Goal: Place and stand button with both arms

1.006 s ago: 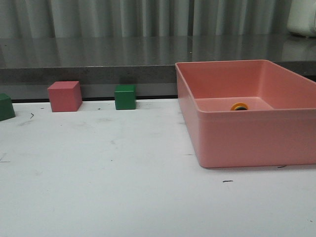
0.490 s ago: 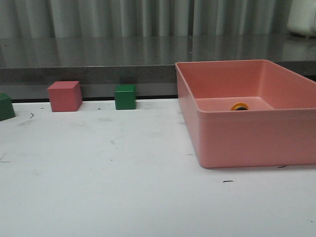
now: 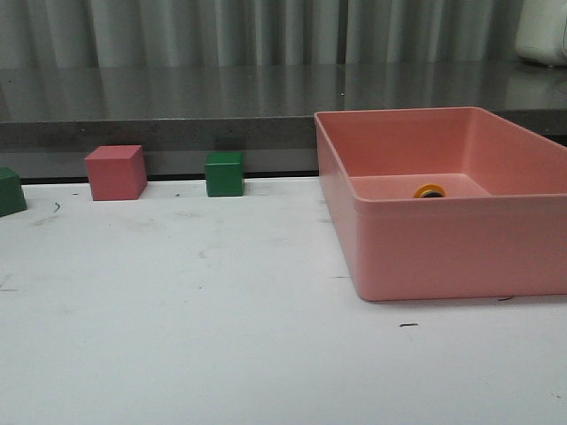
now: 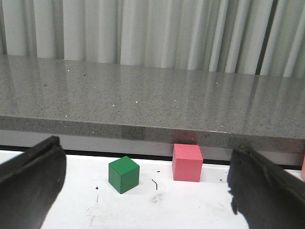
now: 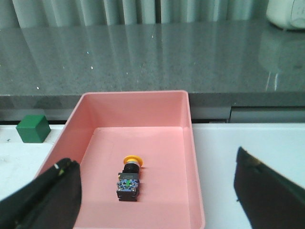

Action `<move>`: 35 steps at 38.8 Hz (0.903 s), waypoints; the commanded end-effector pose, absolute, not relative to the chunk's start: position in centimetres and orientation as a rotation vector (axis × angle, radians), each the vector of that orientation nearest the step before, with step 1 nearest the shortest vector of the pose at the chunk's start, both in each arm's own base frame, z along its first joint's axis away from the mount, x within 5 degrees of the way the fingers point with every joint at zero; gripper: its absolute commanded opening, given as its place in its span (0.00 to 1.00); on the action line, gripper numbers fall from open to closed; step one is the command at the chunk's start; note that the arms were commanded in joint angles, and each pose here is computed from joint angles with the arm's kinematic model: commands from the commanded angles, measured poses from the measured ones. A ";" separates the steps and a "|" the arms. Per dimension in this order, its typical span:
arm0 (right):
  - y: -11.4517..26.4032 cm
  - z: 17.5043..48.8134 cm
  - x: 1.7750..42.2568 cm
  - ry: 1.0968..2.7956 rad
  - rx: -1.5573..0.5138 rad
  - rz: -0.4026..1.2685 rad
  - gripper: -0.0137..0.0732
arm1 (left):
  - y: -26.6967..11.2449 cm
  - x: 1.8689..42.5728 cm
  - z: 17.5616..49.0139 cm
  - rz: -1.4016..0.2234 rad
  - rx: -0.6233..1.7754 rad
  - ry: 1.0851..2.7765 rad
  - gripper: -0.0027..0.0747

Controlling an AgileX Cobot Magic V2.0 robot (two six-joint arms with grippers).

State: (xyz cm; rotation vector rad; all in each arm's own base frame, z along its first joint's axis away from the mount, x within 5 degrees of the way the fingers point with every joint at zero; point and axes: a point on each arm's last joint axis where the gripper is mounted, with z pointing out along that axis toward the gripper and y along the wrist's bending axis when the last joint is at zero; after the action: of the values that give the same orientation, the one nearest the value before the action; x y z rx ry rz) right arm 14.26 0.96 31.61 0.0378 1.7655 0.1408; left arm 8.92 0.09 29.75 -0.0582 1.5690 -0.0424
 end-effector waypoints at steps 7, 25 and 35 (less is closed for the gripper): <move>1.4 34.1 21.0 1.814 0.076 0.175 0.92 | 0.1 8.9 31.7 -0.048 -0.054 1.460 0.89; 7.3 32.1 31.4 2.177 -0.112 0.287 0.92 | 0.1 8.9 31.7 -0.048 -0.054 1.460 0.89; 8.2 30.2 35.5 2.351 -0.061 0.313 0.92 | 0.1 8.9 31.7 -0.048 -0.054 1.460 0.89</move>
State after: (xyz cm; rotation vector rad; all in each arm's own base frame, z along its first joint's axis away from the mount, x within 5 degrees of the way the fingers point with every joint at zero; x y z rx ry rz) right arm 34.50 8.24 28.22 -0.1020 2.4130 0.2992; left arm 8.92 0.09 29.81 -0.0581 1.5674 -0.0424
